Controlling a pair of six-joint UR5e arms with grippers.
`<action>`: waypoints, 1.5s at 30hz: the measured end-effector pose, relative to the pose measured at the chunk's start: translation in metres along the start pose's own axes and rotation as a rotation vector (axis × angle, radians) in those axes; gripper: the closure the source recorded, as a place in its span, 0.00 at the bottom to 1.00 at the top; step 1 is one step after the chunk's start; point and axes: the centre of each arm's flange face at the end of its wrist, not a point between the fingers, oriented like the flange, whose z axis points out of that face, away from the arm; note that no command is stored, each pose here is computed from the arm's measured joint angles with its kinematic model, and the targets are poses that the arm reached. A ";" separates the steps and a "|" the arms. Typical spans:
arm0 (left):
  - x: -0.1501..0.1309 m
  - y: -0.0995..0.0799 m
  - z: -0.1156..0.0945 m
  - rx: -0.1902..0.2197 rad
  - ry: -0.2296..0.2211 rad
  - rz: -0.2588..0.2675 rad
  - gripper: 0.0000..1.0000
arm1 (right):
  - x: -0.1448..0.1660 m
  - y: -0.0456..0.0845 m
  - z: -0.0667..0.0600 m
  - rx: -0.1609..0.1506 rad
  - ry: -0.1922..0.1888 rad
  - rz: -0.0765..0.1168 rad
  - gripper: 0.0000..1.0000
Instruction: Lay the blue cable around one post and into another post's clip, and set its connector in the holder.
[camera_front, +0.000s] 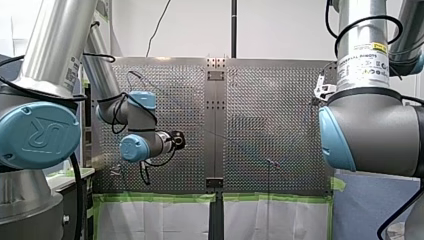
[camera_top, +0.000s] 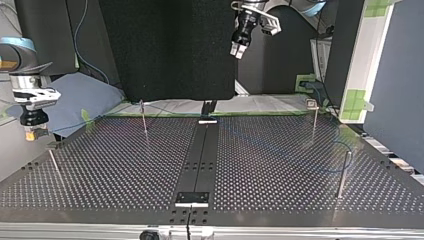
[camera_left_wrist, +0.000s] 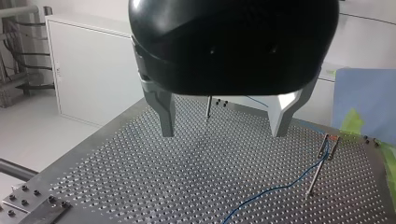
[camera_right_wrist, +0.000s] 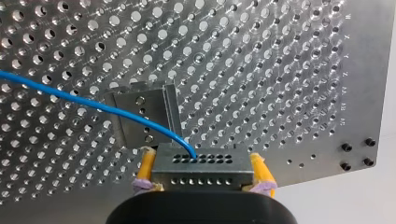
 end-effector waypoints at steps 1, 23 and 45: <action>0.000 0.000 0.000 0.000 0.000 0.000 0.00 | -0.001 0.000 0.001 0.002 -0.004 -0.001 1.00; -0.001 -0.001 0.002 0.001 -0.004 -0.001 0.00 | -0.045 0.000 0.022 0.076 -0.088 -0.051 1.00; -0.001 -0.001 0.002 -0.001 -0.002 -0.002 0.00 | -0.038 -0.002 0.028 0.110 -0.063 -0.113 1.00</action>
